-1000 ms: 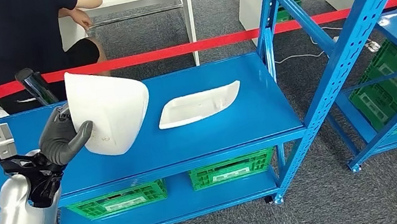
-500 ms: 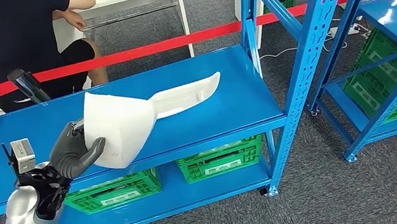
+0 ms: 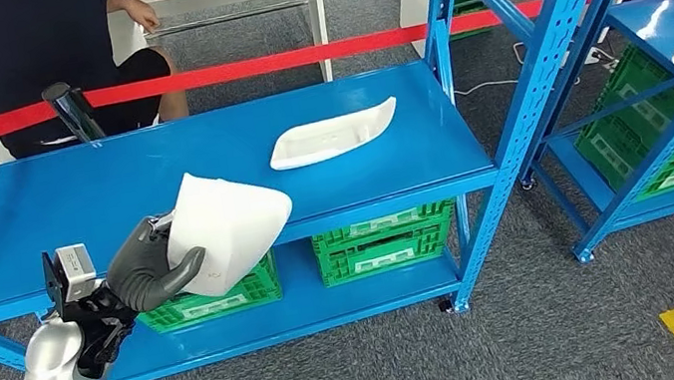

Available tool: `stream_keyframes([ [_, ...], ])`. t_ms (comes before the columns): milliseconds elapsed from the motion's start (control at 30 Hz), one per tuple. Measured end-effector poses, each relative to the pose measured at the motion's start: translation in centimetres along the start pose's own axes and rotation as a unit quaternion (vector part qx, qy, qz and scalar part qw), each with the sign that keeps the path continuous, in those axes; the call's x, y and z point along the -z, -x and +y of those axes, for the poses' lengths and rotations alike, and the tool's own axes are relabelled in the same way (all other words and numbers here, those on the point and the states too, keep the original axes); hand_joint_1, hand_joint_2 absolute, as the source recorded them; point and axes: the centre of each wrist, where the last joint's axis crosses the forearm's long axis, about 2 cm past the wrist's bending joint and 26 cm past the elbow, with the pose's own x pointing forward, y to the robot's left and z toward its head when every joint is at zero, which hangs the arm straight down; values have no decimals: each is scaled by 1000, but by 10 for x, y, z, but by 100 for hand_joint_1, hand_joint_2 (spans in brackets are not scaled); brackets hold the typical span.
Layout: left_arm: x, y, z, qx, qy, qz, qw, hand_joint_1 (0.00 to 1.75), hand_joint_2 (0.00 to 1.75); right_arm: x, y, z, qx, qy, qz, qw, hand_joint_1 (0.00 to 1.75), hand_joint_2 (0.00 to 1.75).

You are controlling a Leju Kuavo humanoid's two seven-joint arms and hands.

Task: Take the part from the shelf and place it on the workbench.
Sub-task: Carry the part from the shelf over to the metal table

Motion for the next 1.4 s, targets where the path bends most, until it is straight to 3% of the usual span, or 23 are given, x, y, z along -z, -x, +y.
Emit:
stream_keyframes([
  [733,20,3,9,-1,23,-15,1000,175,175,-1,-2,0,14,-5,-9,1000,0,0],
  [1133,4,3,-6,0,23,-5,1000,175,175,-1,-2,-3,7,1,-2,1000,0,0],
  [1400,8,0,-10,7,24,-7,1000,175,175,-2,-4,-1,15,-4,-5,1000,0,0],
])
